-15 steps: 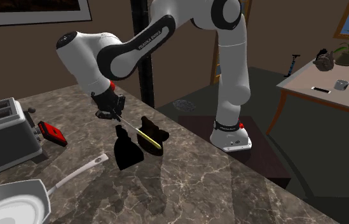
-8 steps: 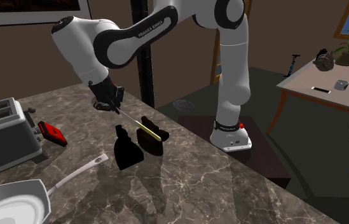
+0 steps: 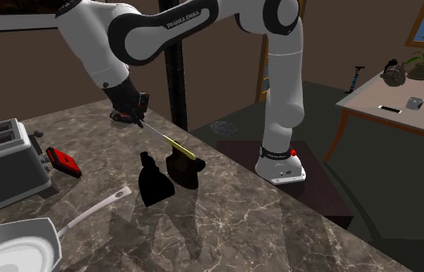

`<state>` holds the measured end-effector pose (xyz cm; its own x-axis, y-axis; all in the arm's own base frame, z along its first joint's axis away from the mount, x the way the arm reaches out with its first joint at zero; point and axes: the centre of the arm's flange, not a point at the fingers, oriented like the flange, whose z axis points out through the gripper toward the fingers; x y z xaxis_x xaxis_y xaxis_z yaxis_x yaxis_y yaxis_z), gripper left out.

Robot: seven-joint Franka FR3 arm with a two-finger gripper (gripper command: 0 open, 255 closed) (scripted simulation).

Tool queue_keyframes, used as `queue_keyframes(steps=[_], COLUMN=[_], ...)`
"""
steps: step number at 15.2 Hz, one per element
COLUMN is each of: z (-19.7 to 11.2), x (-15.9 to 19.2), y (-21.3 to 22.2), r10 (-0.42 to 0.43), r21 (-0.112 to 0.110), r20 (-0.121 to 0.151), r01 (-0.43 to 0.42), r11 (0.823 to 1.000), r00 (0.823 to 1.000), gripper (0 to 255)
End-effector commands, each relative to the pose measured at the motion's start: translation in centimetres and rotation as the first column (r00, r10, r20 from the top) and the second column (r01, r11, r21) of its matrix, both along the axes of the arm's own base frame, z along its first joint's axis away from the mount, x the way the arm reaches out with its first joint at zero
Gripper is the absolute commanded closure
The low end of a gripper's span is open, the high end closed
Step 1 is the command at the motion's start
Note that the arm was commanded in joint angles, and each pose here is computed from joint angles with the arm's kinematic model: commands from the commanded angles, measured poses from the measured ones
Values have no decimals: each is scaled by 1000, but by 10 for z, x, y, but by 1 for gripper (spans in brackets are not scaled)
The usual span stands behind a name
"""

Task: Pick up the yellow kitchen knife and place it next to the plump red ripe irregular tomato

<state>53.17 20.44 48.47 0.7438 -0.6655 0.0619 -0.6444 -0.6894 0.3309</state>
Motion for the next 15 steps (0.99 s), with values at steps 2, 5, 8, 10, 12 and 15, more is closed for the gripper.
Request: queue_keyframes(steps=[2, 5, 8, 10, 12, 15], z=[4, 4, 4, 4, 4, 4], x=[13, 33, 53, 67, 80, 100], y=[-23, -57, -91, -114, -137, -171], r10=[0, 0, 0, 0, 0, 0], r21=[0, 0, 0, 0, 0, 0], r20=[0, 0, 0, 0, 0, 0], r01=[0, 0, 0, 0, 0, 0], r11=[1000, 1000, 1000, 1000, 1000, 1000], r00=[1000, 1000, 1000, 1000, 1000, 1000], gripper=[255, 255, 255, 255, 255, 255])
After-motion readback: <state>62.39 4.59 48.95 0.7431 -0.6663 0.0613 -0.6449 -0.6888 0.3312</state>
